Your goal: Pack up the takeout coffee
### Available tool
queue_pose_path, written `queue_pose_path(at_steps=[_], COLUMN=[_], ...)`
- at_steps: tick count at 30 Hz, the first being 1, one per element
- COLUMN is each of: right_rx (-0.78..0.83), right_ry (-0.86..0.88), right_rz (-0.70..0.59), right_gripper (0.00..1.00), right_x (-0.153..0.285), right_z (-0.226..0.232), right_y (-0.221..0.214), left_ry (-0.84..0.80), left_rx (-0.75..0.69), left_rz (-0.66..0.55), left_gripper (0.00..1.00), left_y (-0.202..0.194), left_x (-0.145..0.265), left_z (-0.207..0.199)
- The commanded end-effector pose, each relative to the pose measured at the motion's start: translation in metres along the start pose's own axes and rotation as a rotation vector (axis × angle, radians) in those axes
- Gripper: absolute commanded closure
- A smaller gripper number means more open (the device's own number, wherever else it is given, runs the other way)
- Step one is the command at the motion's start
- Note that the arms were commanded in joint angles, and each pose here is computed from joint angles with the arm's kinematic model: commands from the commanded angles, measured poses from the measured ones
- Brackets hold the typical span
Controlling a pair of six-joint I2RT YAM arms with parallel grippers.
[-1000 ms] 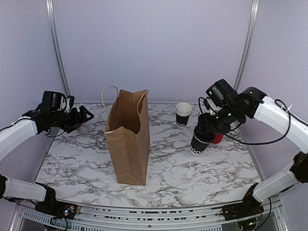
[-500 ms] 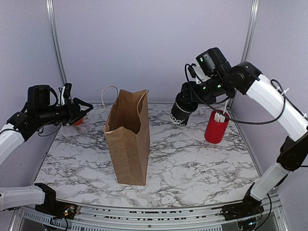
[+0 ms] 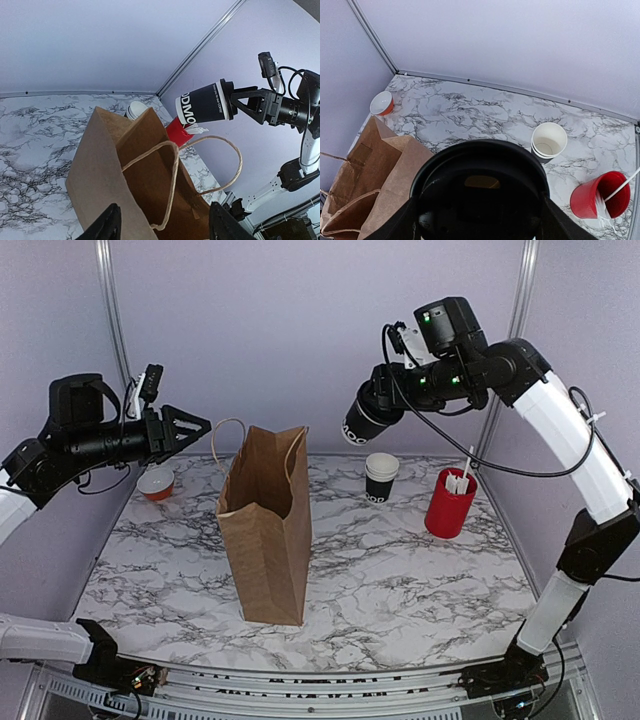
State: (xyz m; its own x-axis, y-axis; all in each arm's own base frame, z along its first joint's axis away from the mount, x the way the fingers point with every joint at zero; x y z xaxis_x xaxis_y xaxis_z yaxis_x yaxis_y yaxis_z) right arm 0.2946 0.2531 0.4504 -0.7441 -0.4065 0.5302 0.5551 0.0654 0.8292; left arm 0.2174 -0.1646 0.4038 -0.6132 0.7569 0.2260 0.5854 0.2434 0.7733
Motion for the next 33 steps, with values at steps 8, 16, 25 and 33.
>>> queue_pose_path(at_steps=[8, 16, 25, 33], right_rx=[0.018, 0.023, 0.007, -0.019], right_ry=[0.055, 0.054, 0.092, 0.147], right_rz=[-0.101, -0.102, -0.142, -0.222], right_gripper=[0.34, 0.34, 0.35, 0.36], right_x=[0.014, 0.015, 0.022, 0.040], right_z=[0.008, 0.008, 0.011, 0.015], right_y=[0.022, 0.021, 0.029, 0.040], left_ry=[0.146, 0.157, 0.106, 0.052], left_rx=[-0.108, -0.129, -0.202, -0.199], left_rz=[0.105, 0.113, 0.102, 0.156], left_gripper=[0.67, 0.98, 1.00, 1.00], left_y=[0.011, 0.018, 0.038, 0.024], left_x=[-0.032, -0.043, -0.057, -0.084], left_z=[-0.008, -0.016, -0.030, -0.049])
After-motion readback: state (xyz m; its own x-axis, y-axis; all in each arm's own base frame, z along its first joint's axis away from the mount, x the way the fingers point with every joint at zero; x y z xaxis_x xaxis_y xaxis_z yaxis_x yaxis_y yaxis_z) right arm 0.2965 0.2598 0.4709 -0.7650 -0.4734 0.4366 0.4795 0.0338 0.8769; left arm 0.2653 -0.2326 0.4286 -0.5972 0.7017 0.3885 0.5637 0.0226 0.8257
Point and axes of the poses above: each gripper's point midway between its finger pads, its own x axis back along the fingers, its own z axis along the line the jaws close on, y = z × x, the point moved 7 cm from there along x, back along the fingers
